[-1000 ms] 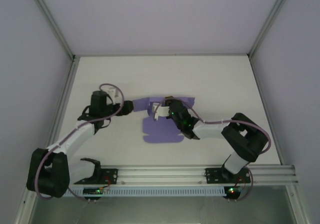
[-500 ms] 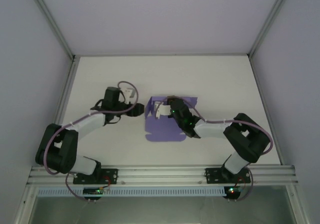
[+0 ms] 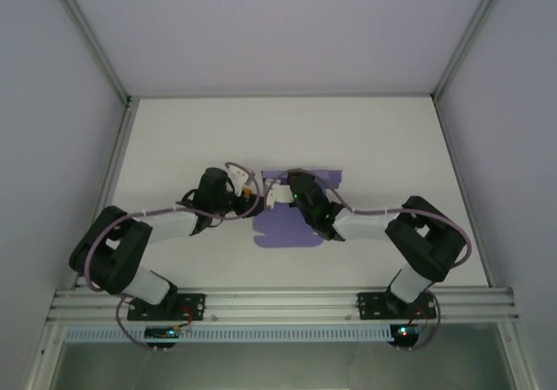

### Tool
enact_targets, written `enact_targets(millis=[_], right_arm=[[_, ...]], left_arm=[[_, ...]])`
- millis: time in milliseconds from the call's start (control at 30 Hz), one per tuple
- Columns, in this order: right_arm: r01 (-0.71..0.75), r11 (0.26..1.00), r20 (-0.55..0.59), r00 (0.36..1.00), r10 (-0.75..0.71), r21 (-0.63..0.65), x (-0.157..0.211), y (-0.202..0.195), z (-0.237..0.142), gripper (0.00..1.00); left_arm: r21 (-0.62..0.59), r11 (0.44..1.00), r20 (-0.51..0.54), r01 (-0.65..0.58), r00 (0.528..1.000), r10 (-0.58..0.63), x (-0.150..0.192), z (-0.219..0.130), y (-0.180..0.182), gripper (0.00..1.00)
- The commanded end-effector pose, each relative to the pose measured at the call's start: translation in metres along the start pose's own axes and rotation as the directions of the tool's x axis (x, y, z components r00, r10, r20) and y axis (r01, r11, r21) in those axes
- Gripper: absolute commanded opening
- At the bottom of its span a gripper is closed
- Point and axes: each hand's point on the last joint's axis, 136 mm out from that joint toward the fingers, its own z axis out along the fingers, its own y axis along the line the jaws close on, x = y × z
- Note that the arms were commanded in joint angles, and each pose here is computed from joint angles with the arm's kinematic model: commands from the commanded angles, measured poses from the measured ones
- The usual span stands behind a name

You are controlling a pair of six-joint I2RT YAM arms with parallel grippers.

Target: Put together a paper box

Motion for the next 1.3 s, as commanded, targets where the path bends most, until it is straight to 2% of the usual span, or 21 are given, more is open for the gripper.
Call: enact_targets(millis=[0, 267, 400, 533, 767, 933, 1000, 1133, 1267], right_arm=[[-0.053, 0.998, -0.007, 0.999, 0.053, 0.033, -0.008, -0.009, 0.001, 0.0], [-0.015, 0.999, -0.009, 1.0, 0.014, -0.041, -0.014, 0.021, -0.007, 0.0], [0.018, 0.999, -0.03, 0.999, -0.019, -0.042, -0.002, 0.035, -0.015, 0.0], [0.033, 0.999, -0.038, 0.999, -0.035, -0.038, 0.004, 0.041, -0.024, 0.0], [0.019, 0.999, -0.025, 0.999, -0.02, -0.039, -0.009, 0.043, -0.029, 0.0], [0.038, 0.998, -0.036, 0.999, -0.04, -0.051, -0.009, 0.052, -0.03, 0.0], [0.042, 0.997, -0.036, 0.998, -0.044, -0.072, -0.008, 0.057, -0.031, 0.0], [0.02, 0.997, -0.052, 0.998, -0.024, -0.08, 0.002, 0.054, -0.028, 0.0], [-0.008, 0.996, -0.042, 0.999, 0.005, -0.087, 0.003, 0.047, -0.029, 0.0]], left_arm=[[-0.01, 0.996, 0.045, -0.086, 0.995, 0.086, -0.001, 0.009, -0.006, 0.64], [0.028, 0.991, 0.048, -0.127, 0.991, 0.126, 0.001, 0.026, -0.018, 0.63], [-0.001, 0.995, 0.005, -0.098, 0.995, 0.098, 0.024, 0.02, -0.012, 0.62], [-0.017, 0.997, 0.012, -0.077, 0.997, 0.077, 0.041, 0.006, -0.009, 0.68], [0.01, 0.984, 0.086, -0.179, 0.98, 0.177, 0.019, 0.007, -0.029, 0.69], [-0.082, 0.982, 0.121, -0.171, 0.976, 0.181, 0.0, 0.021, -0.014, 0.66], [-0.072, 0.985, 0.131, -0.158, 0.977, 0.167, -0.003, 0.022, -0.016, 0.67], [0.013, 0.988, 0.131, -0.156, 0.979, 0.153, 0.01, 0.007, -0.033, 0.69], [-0.104, 0.989, 0.122, -0.108, 0.985, 0.12, 0.015, -0.021, -0.016, 0.77]])
